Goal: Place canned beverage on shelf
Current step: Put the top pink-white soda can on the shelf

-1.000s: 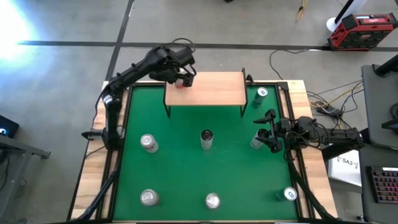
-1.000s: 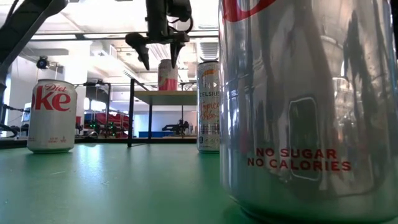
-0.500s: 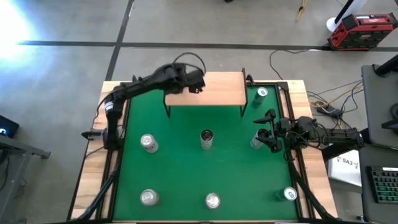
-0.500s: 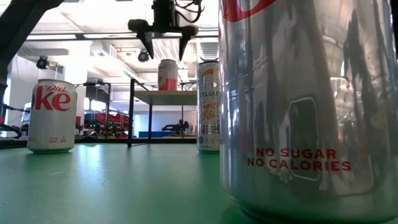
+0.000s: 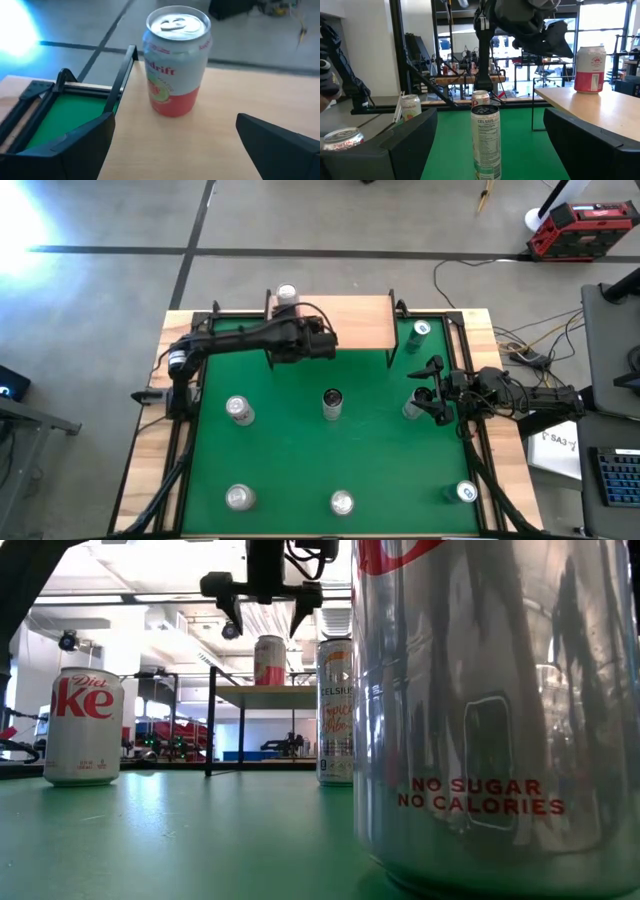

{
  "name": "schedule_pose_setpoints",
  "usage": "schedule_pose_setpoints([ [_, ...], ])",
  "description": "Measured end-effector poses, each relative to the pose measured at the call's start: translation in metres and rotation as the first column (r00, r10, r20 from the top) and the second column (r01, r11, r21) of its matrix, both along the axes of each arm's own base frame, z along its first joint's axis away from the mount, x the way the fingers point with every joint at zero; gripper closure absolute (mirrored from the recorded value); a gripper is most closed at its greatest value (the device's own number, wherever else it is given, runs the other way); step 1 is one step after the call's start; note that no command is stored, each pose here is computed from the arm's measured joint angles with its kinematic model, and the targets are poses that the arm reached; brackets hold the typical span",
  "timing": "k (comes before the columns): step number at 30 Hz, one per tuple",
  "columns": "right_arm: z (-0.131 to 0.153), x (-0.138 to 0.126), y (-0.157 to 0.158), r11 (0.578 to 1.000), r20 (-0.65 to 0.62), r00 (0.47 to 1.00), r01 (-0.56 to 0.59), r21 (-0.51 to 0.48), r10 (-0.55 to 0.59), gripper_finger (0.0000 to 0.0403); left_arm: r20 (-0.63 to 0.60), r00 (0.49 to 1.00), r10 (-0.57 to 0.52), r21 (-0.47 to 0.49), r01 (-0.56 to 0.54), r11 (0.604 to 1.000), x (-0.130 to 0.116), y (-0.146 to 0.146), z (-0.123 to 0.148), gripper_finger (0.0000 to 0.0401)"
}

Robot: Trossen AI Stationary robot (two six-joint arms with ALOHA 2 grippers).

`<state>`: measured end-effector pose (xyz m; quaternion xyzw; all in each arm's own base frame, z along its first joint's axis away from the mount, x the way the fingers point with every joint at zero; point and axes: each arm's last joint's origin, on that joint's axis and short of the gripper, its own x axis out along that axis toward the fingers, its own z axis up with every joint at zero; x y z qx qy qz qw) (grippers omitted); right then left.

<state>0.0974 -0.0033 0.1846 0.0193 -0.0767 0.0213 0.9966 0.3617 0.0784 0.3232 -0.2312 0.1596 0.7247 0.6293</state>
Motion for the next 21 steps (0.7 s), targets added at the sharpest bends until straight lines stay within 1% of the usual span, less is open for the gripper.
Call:
schedule_pose_setpoints([
  [8, 0.0, 0.0, 0.0, 1.0, 0.0, 1.0, 0.0, 0.0, 0.0, 0.0046, -0.016, 0.999, 0.038, 0.098, -0.037, 0.995, -0.001, 0.002, -0.02, 0.0001],
  [15, 0.0, 0.0, 0.0, 1.0, 0.0, 1.0, 0.0, 0.0, 0.0, 0.0046, -0.048, 0.998, 0.044, 0.221, -0.033, 0.975, -0.002, 0.005, -0.032, 0.0001],
  [21, 0.0, 0.0, 0.0, 1.0, 0.0, 1.0, 0.0, 0.0, 0.0, 0.0046, -0.042, 0.997, 0.072, 0.263, -0.058, 0.963, -0.003, 0.016, -0.036, 0.0001],
])
